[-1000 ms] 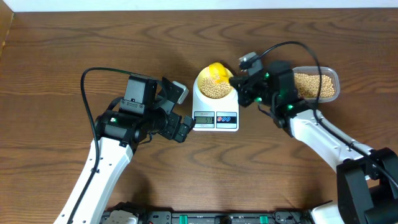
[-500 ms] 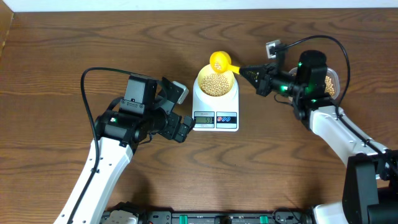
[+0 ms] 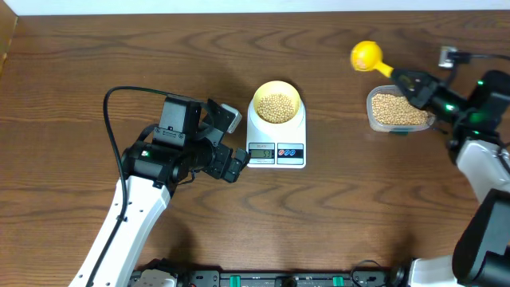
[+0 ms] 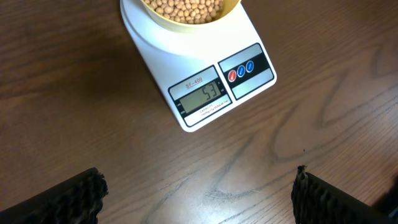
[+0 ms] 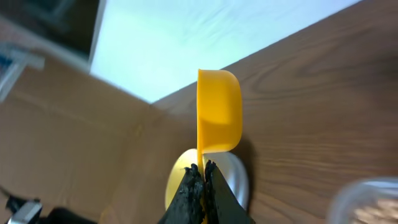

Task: Scoop item into bowl and weigh 50g on scale
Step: 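Move the scoop with the right gripper back into the bean tub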

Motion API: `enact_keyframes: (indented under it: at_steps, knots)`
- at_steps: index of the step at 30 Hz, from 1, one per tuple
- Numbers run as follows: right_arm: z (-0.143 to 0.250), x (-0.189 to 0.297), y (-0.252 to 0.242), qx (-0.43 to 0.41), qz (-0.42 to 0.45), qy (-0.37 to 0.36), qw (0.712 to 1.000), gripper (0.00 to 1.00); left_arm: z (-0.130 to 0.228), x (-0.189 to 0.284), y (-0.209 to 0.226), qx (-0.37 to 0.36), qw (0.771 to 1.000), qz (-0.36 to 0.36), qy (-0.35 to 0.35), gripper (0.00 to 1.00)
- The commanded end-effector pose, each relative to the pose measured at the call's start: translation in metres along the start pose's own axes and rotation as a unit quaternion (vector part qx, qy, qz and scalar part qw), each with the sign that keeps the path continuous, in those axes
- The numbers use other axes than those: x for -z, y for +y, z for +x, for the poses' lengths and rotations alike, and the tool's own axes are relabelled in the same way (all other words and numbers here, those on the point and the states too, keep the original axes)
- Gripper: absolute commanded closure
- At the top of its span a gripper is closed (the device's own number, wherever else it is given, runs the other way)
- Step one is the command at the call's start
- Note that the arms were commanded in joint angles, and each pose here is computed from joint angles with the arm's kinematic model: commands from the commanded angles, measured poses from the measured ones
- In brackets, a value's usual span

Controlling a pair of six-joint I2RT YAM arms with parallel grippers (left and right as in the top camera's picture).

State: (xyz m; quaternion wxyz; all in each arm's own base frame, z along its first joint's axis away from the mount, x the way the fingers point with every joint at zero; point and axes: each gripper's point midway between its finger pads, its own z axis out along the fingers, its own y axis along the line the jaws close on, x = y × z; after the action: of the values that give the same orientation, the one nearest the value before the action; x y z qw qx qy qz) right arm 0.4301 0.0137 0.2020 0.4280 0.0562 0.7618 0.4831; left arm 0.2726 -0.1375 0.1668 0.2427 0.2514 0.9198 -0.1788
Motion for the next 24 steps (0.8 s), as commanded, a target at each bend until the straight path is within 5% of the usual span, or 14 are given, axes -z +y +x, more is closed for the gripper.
enact_keyframes:
  at_steps: [1, 12, 24]
  knots:
    - [-0.019, 0.029, -0.017, -0.021, 0.025, -0.03, 0.999, 0.98, 0.0, 0.0, -0.002, 0.005, 1.0, 0.007, 0.001, 0.02]
    - [-0.03, 0.142, -0.053, 0.001, 0.22, -0.098, 0.971, 0.99, 0.0, 0.0, -0.002, 0.005, 1.0, 0.007, 0.001, 0.02]
    - [0.006, 0.133, -0.052, 0.078, 0.276, -0.011, 0.958, 0.99, 0.0, 0.0, -0.002, 0.005, 1.0, 0.007, 0.001, 0.02]
